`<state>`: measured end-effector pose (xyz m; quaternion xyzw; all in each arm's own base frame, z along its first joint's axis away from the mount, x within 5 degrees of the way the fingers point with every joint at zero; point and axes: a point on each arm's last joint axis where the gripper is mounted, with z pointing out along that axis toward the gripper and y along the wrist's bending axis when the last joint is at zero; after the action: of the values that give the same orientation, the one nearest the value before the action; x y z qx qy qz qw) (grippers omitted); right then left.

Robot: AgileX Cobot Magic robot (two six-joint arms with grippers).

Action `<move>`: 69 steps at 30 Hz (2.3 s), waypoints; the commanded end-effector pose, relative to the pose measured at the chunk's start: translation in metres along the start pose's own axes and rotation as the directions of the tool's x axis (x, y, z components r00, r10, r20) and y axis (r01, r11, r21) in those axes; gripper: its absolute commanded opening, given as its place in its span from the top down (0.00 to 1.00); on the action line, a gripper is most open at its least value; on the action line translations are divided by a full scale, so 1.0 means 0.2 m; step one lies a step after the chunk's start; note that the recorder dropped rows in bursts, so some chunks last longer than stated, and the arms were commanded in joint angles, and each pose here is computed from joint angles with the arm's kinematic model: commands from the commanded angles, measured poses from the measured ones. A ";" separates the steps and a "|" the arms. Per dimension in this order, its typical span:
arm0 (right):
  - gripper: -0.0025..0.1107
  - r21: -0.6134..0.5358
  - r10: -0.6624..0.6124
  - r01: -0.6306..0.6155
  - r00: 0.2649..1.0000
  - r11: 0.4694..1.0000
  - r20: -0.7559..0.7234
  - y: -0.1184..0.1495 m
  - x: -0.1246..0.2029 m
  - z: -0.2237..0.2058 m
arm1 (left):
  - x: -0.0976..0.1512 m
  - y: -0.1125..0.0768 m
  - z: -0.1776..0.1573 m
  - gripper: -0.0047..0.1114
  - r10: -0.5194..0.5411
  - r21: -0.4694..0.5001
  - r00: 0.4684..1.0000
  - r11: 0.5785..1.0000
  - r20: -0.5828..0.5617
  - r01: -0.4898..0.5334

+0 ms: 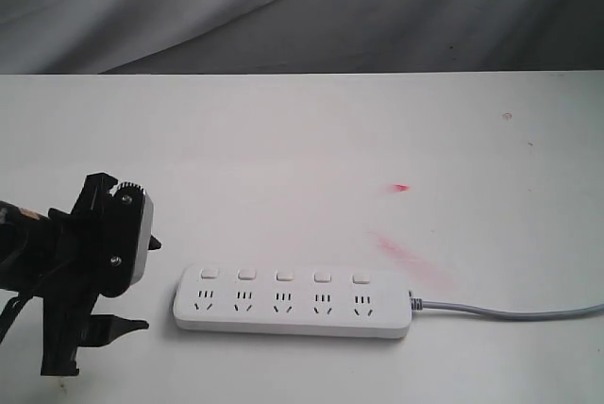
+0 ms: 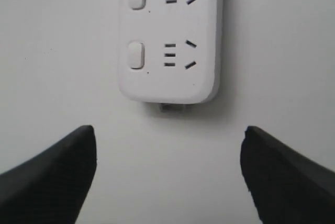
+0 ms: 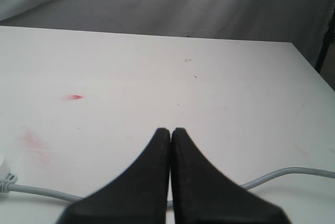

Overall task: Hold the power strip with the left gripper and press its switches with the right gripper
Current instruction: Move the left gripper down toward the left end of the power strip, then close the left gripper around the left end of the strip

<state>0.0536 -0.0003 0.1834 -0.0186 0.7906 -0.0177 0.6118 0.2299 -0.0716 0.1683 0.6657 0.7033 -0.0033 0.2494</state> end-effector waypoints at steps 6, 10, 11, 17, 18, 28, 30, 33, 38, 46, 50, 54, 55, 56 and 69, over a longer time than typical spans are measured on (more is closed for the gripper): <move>0.98 0.008 -0.005 0.004 1.000 1.000 0.006 0.00 0.00 0.00 | 0.01 0.08 0.10 0.28 0.098 0.043 0.995 0.994 0.000 -0.098; 0.98 0.008 -0.005 0.004 1.000 1.000 0.006 0.00 0.00 0.00 | 0.00 0.10 0.14 0.23 0.048 0.078 0.999 0.996 0.024 -0.050; 0.98 0.008 -0.005 0.004 1.000 1.000 0.006 0.00 0.00 0.00 | 0.00 0.10 0.15 0.22 0.029 0.091 0.999 0.995 0.029 -0.032; 0.98 0.008 -0.005 0.004 1.000 1.000 0.006 0.00 0.00 0.00 | 0.00 0.09 0.18 0.21 0.006 0.109 0.999 0.994 0.035 -0.010; 0.98 0.008 -0.005 0.004 1.000 1.000 0.006 0.00 0.00 0.00 | 0.00 0.09 0.18 0.21 -0.007 0.107 0.999 0.994 0.038 0.003; 0.98 0.008 -0.005 0.004 1.000 1.000 0.006 0.00 0.00 0.00 | 0.02 0.10 0.24 0.21 0.008 0.090 1.000 0.996 0.021 -0.010; 0.98 0.008 -0.005 0.004 1.000 1.000 0.006 0.00 0.00 0.00 | 0.02 0.11 0.25 0.21 0.000 0.090 1.000 0.996 0.028 -0.002; 0.98 0.008 -0.005 0.004 1.000 1.000 0.006 0.00 0.00 0.00 | 0.01 0.13 0.27 0.21 -0.009 0.092 0.999 0.996 0.037 0.006; 0.98 0.008 -0.005 0.004 1.000 1.000 0.006 0.00 0.00 0.00 | -0.01 0.16 0.29 0.21 -0.016 0.136 0.997 0.991 0.071 0.006; 0.98 0.008 -0.005 0.004 1.000 1.000 0.006 0.00 0.00 0.00 | 0.00 0.14 0.34 0.21 -0.032 0.185 0.997 0.983 0.070 0.018; 0.98 0.008 -0.005 0.004 1.000 1.000 0.006 0.00 0.00 0.00 | -0.01 0.14 0.34 0.21 -0.052 0.185 0.996 0.982 0.078 0.037; 0.98 0.008 -0.005 0.004 1.000 1.000 0.006 0.00 0.00 0.00 | -0.01 0.13 0.34 0.26 -0.060 0.201 0.995 0.979 0.085 0.042; 0.98 0.008 -0.005 0.004 1.000 1.000 0.006 0.00 0.00 0.00 | -0.01 0.12 0.35 0.26 -0.065 0.222 0.994 0.974 0.089 0.044; 0.98 0.008 -0.005 0.004 1.000 1.000 0.006 0.00 0.00 0.00 | -0.01 0.11 0.36 0.26 -0.071 0.250 0.993 0.967 0.095 0.045; 0.98 0.008 -0.005 0.004 1.000 1.000 0.006 0.00 0.00 0.00 | -0.01 0.11 0.36 0.40 -0.070 0.249 0.993 0.967 0.094 0.045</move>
<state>0.0536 -0.0003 0.1834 -0.0186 0.7906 -0.0177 0.6118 0.2745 -0.0935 0.1116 0.6721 0.7022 -0.1255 0.1986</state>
